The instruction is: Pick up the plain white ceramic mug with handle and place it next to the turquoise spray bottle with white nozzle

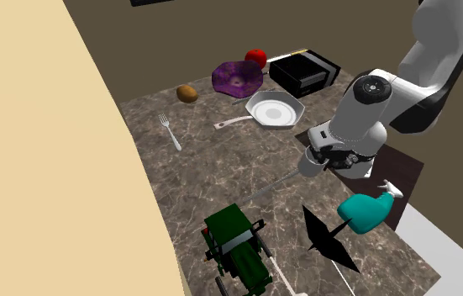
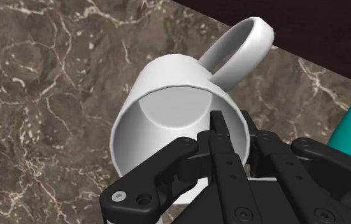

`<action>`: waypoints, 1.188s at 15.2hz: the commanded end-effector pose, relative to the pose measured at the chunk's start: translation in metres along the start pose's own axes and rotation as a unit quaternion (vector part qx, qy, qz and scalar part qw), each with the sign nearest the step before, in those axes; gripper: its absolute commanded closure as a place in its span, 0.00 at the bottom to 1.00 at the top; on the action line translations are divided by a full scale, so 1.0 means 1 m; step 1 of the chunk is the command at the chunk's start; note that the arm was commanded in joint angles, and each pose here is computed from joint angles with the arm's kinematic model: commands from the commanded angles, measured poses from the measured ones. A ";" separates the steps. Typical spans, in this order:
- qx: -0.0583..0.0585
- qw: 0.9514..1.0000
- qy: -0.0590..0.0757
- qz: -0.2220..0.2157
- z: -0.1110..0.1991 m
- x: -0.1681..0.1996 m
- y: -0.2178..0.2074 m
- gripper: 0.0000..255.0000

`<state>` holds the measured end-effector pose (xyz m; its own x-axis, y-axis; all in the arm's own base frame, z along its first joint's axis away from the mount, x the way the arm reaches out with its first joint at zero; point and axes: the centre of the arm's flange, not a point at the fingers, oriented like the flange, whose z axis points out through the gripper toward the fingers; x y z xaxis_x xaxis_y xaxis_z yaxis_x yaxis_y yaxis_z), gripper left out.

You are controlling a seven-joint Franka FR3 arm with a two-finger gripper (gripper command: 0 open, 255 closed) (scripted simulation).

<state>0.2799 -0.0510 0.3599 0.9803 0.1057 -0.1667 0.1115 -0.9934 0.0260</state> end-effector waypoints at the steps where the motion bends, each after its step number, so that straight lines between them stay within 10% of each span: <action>1: 0.001 1.000 -0.001 0.000 0.001 0.000 0.000 0.00; 18: 0.001 1.000 -0.001 0.000 -0.049 0.000 0.000 0.00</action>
<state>0.2877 -0.0487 0.4078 0.9798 0.1059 -0.1695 0.1116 -0.9935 0.0241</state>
